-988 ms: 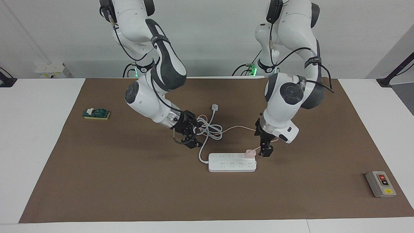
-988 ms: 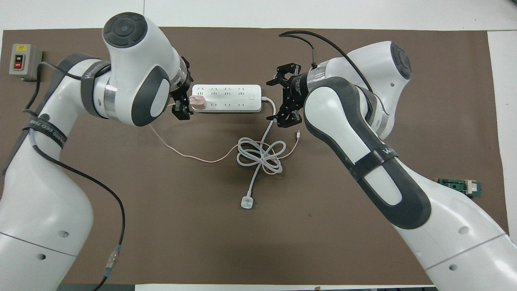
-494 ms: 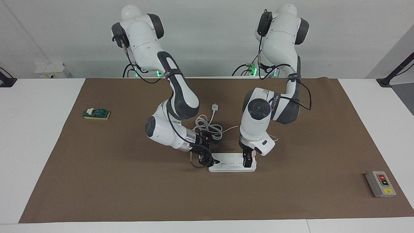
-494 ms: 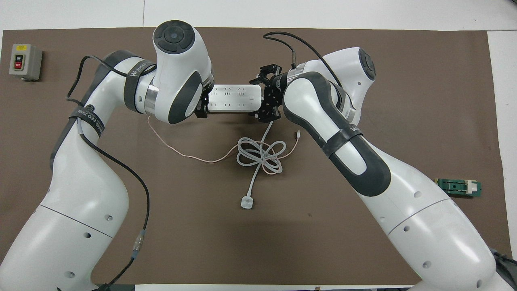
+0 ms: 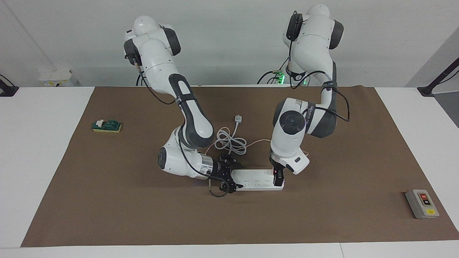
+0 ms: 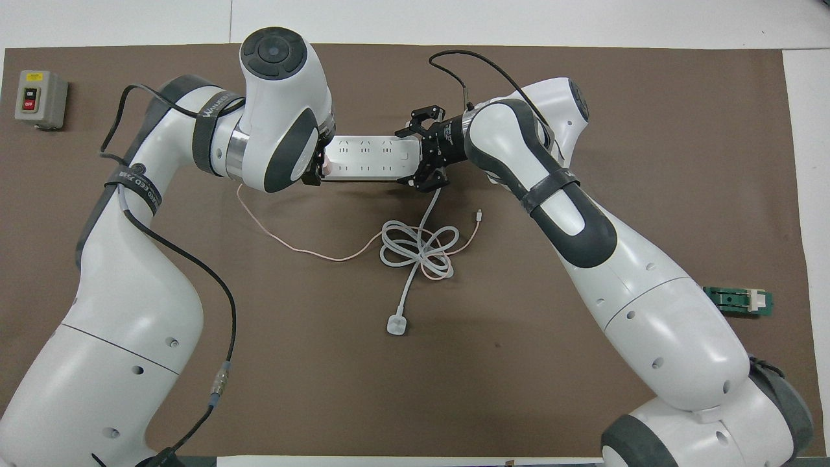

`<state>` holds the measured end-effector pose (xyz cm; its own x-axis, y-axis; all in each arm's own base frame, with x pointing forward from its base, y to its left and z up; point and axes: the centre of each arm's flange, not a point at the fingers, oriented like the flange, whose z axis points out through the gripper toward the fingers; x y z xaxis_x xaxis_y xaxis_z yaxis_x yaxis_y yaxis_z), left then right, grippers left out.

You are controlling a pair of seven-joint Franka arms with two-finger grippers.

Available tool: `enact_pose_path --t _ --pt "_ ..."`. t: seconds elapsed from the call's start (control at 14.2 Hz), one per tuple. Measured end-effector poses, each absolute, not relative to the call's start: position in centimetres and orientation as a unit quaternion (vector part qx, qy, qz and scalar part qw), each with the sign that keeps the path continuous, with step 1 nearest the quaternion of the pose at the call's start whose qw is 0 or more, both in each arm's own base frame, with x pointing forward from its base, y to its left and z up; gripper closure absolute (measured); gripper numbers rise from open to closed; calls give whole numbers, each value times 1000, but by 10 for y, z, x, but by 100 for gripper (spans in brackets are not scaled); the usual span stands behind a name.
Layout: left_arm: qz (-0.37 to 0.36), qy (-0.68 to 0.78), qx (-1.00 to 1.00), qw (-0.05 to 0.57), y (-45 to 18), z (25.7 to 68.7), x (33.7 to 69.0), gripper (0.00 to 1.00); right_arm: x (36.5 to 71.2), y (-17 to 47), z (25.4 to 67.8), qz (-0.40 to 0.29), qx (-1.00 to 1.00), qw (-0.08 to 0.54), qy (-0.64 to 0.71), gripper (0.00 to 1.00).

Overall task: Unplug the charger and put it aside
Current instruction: 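Grasp the pink charger with the left gripper while the right gripper holds the strip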

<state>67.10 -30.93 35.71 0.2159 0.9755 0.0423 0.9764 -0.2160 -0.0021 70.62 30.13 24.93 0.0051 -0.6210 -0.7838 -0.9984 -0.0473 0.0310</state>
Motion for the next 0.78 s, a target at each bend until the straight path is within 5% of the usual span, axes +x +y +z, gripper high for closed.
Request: enact_pose_path --t 0.78 --pt "-10 -605 -796 25 -292 346 675 0 710 304 247 316 -664 303 606 0"
